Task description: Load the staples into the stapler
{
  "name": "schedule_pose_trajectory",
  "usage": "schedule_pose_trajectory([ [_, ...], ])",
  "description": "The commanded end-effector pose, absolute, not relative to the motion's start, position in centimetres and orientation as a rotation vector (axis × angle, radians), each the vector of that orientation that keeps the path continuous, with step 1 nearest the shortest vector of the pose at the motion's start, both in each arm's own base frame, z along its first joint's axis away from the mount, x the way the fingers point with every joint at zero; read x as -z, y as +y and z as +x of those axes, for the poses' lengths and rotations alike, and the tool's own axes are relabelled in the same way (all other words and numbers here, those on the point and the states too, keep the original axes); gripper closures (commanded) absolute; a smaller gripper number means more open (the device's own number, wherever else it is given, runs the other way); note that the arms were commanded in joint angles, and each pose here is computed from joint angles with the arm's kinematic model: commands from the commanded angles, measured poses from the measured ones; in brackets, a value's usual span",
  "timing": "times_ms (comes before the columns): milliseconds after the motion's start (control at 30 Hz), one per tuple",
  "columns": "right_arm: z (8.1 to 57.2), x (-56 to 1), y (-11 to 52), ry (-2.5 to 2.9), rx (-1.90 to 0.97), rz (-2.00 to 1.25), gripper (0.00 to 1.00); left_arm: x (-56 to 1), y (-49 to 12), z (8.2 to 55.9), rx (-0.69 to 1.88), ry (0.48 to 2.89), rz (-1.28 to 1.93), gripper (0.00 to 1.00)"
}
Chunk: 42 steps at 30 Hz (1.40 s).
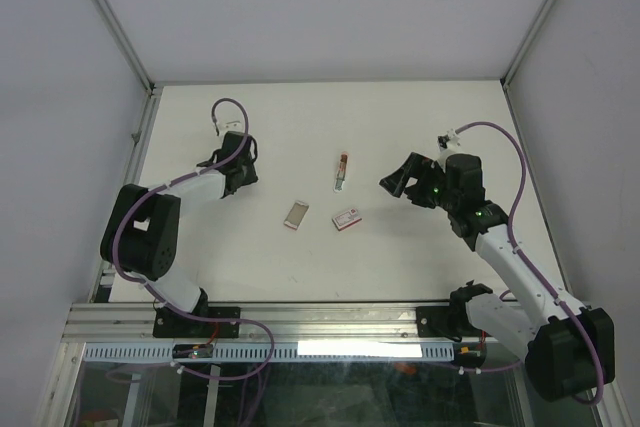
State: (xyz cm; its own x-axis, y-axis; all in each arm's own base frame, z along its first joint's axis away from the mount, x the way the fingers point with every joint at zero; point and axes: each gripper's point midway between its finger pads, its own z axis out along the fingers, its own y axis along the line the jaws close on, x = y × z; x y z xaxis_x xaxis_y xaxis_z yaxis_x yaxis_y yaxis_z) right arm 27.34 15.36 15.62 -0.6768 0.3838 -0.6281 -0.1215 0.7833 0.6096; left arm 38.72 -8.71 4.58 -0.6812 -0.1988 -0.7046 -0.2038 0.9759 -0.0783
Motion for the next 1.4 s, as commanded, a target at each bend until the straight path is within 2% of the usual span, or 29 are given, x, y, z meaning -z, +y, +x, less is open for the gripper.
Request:
schedule_pose_trajectory([
  [0, 28.4, -17.3, 14.9, 2.108, -0.782, 0.181, 0.14, -5.1, -8.6, 39.2, 0.002, 2.312, -0.297, 0.64],
  [100, 28.4, -17.4, 14.8, 2.105, -0.778, 0.182, 0.14, -5.8, -8.5, 39.4, -0.001, 2.295, -0.299, 0.29],
  [133, 28.4, -17.5, 14.7, 2.101, -0.775, 0.182, 0.14, -6.1, -8.5, 39.4, 0.0, 2.289, -0.3, 0.22],
  [233, 28.3, -17.7, 14.6, 2.1, -0.765, 0.18, 0.14, -7.7, -8.5, 39.7, 0.012, 2.253, -0.301, 0.13],
  [400, 28.5, -18.1, 14.3, 2.089, -0.747, 0.183, 0.14, -11.1, -12.7, 40.2, 0.128, 2.181, -0.198, 0.13],
  [600, 28.4, -18.0, 14.3, 2.089, -0.751, 0.185, 0.14, -12.4, -26.0, 40.4, 0.44, 2.153, 0.176, 0.14],
  [733, 28.2, -17.9, 14.2, 2.092, -0.748, 0.185, 0.14, -12.9, -31.9, 40.7, 0.671, 2.084, 0.341, 0.14],
  [1133, 27.7, -18.1, 14.4, 2.091, -0.766, 0.176, 0.14, -12.5, -37.4, 44.5, 0.846, 1.926, 0.57, 0.12],
  [1367, 27.7, -18.1, 14.4, 2.092, -0.765, 0.173, 0.14, -12.0, -38.9, 43.8, 1.024, 1.878, 0.654, 0.14],
])
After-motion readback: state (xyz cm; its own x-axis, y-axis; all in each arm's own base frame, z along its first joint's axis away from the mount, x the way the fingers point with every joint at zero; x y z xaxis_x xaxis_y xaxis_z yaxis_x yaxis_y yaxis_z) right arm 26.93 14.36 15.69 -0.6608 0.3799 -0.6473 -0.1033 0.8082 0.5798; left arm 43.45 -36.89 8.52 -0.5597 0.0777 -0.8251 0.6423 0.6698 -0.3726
